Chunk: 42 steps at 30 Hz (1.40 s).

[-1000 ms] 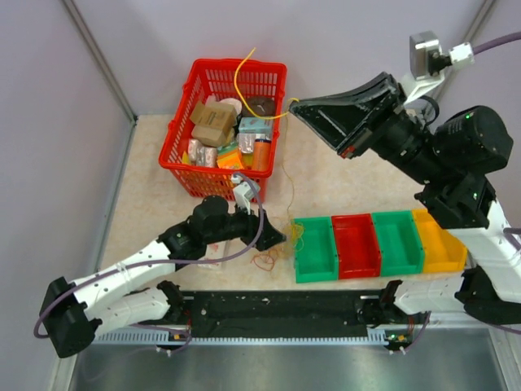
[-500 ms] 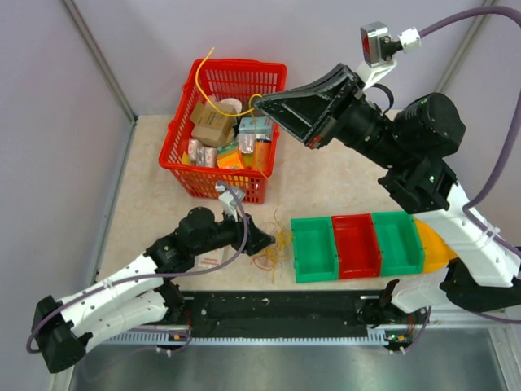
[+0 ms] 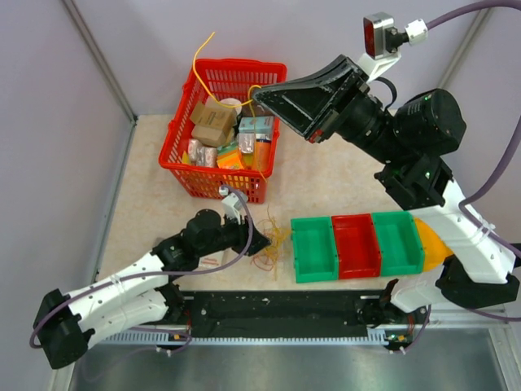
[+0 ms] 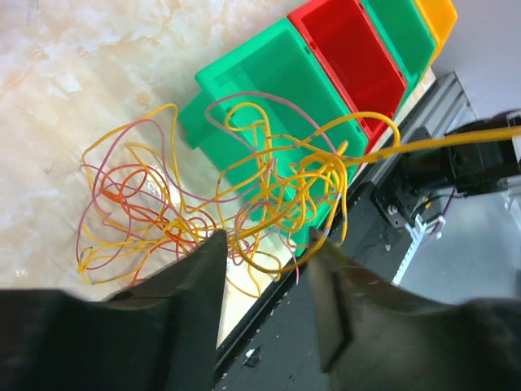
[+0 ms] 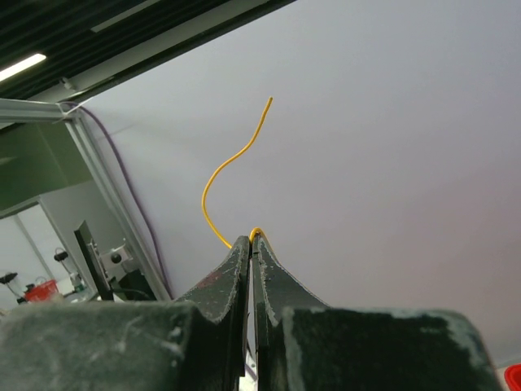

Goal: Untangle the cables

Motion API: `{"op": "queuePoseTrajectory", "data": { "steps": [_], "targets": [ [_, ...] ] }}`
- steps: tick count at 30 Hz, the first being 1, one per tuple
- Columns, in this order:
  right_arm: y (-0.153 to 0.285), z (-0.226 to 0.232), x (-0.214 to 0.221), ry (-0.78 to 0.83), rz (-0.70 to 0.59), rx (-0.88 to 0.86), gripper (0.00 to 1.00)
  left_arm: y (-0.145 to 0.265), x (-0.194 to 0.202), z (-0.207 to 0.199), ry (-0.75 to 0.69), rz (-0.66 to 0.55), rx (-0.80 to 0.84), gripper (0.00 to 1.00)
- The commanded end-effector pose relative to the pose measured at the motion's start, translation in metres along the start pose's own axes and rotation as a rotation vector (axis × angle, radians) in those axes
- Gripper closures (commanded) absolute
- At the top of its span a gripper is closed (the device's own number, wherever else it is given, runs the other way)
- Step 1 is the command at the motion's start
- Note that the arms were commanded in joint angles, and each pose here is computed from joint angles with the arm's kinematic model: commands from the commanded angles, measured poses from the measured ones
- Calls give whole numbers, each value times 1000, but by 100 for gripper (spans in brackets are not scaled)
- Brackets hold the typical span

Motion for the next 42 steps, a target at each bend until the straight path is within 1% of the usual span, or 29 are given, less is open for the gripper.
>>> {"op": "queuePoseTrajectory", "data": {
  "steps": [1, 2, 3, 4, 5, 6, 8, 9, 12, 13, 14, 16, 17, 18, 19, 20, 22, 24, 28, 30, 31, 33, 34, 36, 39, 42],
  "targets": [
    [4, 20, -16, 2, -55, -76, 100, -2, -28, -10, -38, -117, -7, 60],
    [4, 19, -16, 0, -54, -74, 100, -1, -29, -9, -32, -132, -30, 67],
    [4, 18, -15, 2, -55, -69, 100, 1, -31, -8, -26, -158, -50, 78],
    [4, 17, -15, 3, -56, -63, 100, 5, -27, -3, -13, -160, -86, 91],
    [4, 17, -15, 12, -59, -57, 100, 8, -24, 1, -2, -171, -118, 100],
    [5, 15, -16, 27, -63, -45, 100, 13, -24, 7, 25, -213, -184, 100],
    [6, 12, -20, 72, -92, -5, 100, 19, -12, 25, 106, -248, -317, 100],
    [7, 11, -24, 95, -115, 27, 100, 21, -1, 34, 167, -246, -379, 100],
    [7, 11, -37, 173, -173, 68, 100, 28, 26, 54, 279, -196, -533, 100],
    [7, 13, -42, 196, -190, 67, 100, 29, 32, 56, 291, -170, -540, 100],
    [6, 16, -48, 211, -207, 62, 100, 28, 35, 54, 264, -147, -492, 100],
    [3, 19, -50, 215, -207, 42, 100, 26, 24, 31, 173, -168, -231, 100],
    [1, 19, -49, 204, -201, 30, 100, 29, 19, 17, 120, -164, -90, 97],
    [1, 18, -45, 188, -191, 15, 100, 35, 12, 6, 66, -190, 7, 78],
    [-1, 17, -41, 174, -182, 7, 100, 40, 6, 0, 47, -229, 40, 55],
    [-1, 15, -38, 157, -174, 4, 100, 45, -1, -3, 25, -266, 48, 42],
    [-3, 11, -32, 134, -161, 3, 100, 52, -12, -8, -46, -313, 54, 33],
    [-4, 10, -27, 111, -149, -8, 100, 53, -23, -13, -98, -330, 47, 25],
    [-5, 11, -23, 76, -132, -27, 100, 48, -43, -21, -188, -318, 29, 24],
    [-5, 12, -23, 67, -132, -35, 100, 40, -48, -24, -226, -299, 40, 25],
    [-5, 12, -24, 67, -134, -36, 100, 37, -50, -26, -241, -288, 64, 28],
    [-5, 12, -24, 64, -136, -37, 100, 30, -48, -28, -253, -238, 91, 38],
    [-6, 12, -24, 65, -137, -34, 100, 27, -50, -30, -260, -242, 121, 41],
    [-7, 10, -23, 65, -132, -27, 100, 24, -43, -30, -259, -217, 158, 40],
    [-7, 11, -23, 63, -130, -30, 100, 24, -36, -30, -258, -209, 204, 35],
    [-7, 11, -24, 63, -132, -32, 100, 23, -33, -27, -242, -211, 188, 35]
  ]
}}
Point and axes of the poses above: each gripper's point midway between its finger pads, its own y axis back along the fingers, its own z axis along the line the jaws close on, x = y × z, the point moved 9 cm from there along y, back along the fingers, and after that the axes turned 1 degree about -y, right-handed, at the moved point
